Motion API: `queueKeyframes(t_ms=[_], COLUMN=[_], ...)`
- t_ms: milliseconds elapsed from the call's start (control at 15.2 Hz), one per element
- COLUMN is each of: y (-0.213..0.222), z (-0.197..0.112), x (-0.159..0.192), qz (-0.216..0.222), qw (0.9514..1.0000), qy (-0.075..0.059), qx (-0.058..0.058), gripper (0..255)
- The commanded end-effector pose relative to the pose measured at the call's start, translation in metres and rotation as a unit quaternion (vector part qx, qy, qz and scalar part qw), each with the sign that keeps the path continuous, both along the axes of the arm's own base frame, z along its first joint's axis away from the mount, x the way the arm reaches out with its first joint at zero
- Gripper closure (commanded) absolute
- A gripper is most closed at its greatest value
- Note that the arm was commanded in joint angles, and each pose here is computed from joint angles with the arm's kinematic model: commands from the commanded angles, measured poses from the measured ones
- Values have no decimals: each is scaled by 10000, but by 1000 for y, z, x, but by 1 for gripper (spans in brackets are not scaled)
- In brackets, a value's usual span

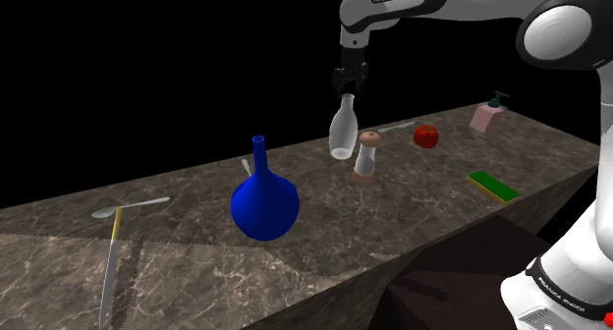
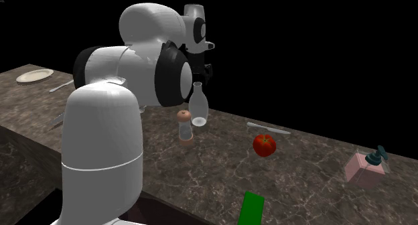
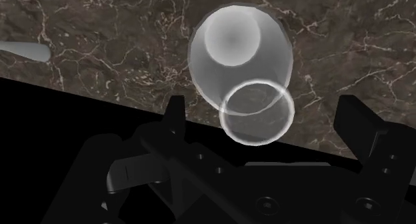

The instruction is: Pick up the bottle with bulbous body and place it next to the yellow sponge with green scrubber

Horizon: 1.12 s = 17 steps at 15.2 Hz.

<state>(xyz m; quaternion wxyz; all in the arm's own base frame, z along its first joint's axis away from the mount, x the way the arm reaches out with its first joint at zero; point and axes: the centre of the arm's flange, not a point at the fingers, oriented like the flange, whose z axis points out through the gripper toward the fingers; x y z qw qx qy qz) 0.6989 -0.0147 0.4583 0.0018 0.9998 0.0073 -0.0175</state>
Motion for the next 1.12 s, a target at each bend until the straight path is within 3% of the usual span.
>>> queueKeyframes(t_ms=[0,396,924,990,1056], y=[-1,-1,-1,-1,-1], z=[-8,-38,-38,-38,-38], x=[7,6,6,6,6], qz=[6,6,6,6,6], qw=[10000,10000,10000,10000,10000], qy=[-12,-12,-11,-11,-11], qx=[-12,-12,-12,-12,-12], gripper=[0,0,0,255,255])
